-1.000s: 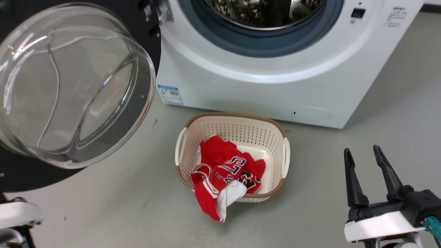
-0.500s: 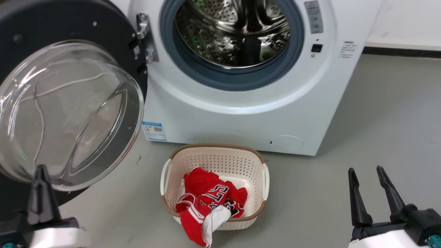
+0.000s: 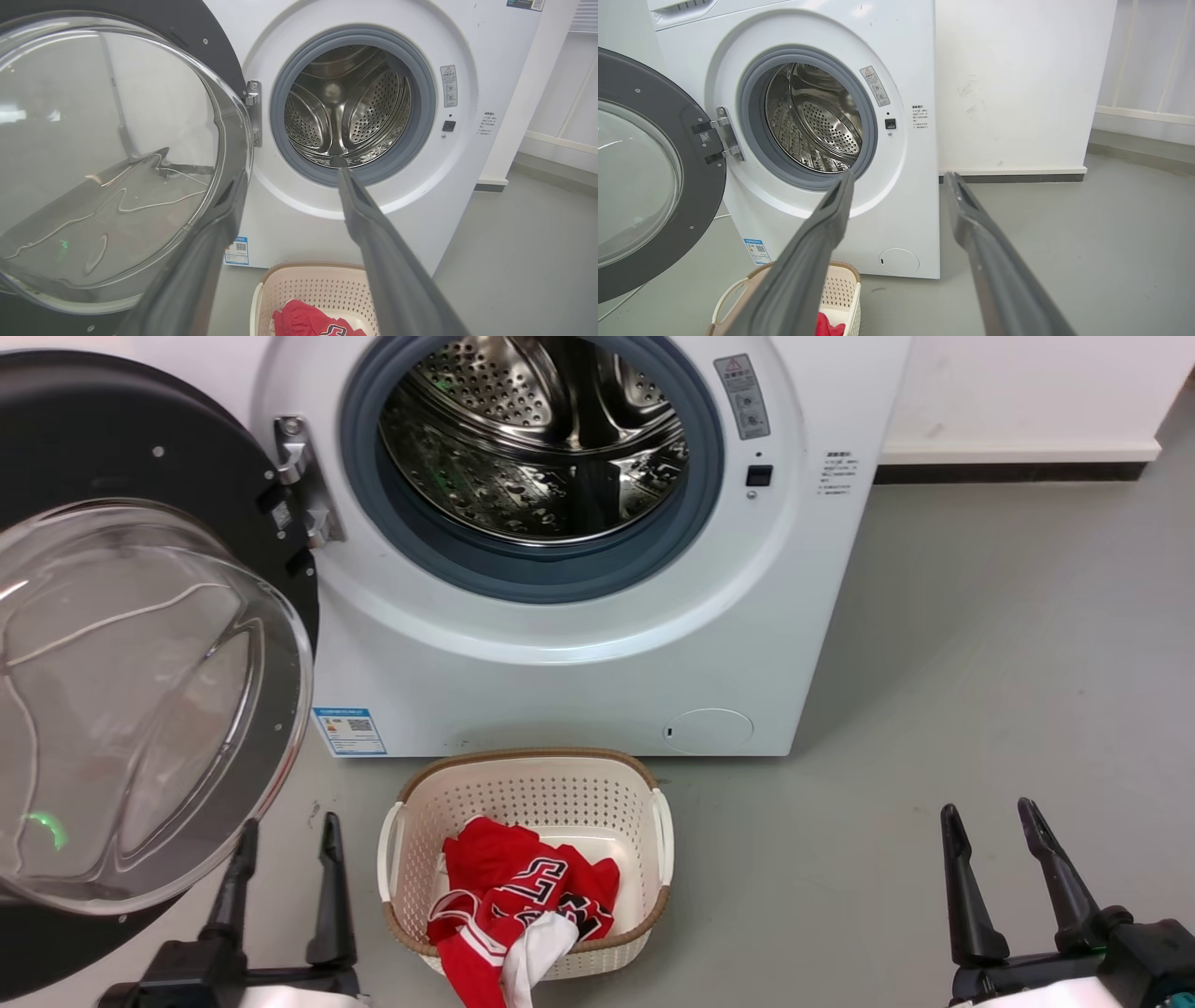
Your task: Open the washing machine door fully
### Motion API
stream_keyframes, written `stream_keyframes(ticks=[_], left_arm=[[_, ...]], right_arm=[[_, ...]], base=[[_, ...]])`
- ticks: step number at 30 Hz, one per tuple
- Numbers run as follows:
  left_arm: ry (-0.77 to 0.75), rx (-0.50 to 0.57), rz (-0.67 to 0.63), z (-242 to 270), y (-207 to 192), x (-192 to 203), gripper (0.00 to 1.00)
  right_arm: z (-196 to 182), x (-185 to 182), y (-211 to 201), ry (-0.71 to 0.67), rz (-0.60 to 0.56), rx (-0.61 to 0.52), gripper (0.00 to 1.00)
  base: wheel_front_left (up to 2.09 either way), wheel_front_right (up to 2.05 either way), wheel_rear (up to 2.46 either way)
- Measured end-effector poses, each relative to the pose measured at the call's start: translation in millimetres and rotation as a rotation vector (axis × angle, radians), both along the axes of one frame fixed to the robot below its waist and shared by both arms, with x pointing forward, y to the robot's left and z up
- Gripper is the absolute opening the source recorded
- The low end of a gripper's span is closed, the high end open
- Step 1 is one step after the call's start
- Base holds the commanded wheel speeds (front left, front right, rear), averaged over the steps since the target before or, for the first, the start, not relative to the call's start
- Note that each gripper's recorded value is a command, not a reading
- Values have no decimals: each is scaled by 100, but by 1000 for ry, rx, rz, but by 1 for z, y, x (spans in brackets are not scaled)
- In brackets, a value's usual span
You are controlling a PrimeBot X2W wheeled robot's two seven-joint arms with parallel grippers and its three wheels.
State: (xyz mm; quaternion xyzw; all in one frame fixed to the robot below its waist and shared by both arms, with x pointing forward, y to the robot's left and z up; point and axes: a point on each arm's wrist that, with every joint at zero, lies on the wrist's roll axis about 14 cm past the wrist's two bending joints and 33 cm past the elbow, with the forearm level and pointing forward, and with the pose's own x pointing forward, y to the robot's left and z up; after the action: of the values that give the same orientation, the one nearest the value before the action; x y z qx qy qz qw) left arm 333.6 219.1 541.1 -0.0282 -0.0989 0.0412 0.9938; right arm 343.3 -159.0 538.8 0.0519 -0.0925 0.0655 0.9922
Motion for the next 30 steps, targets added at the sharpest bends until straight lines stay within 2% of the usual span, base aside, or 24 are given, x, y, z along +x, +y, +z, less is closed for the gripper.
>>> stream_keyframes(ticks=[6,14,20,21,27,30], left_arm=[[24,-11,-64,-7,-26,6,100],[46,54,-66,-13,-31,10,100],[50,59,-52,-14,-28,11,100],[50,62,-49,-14,-28,11,0],[130,50,-54,-38,-29,6,0],[157,-5,-46,-45,-26,5,0]], right_arm=[[1,-4,-10,-3,-32,-2,100],[-1,-8,-17,5,-55,-2,100],[-2,-8,-17,9,-55,-3,100],[-2,-8,-17,9,-55,-2,0],[-21,-9,-16,72,-54,1,0],[-25,-9,-18,91,-58,52,0]], base=[[0,0,0],[0,0,0],[0,0,0],[0,0,0],[0,0,0],[0,0,0]])
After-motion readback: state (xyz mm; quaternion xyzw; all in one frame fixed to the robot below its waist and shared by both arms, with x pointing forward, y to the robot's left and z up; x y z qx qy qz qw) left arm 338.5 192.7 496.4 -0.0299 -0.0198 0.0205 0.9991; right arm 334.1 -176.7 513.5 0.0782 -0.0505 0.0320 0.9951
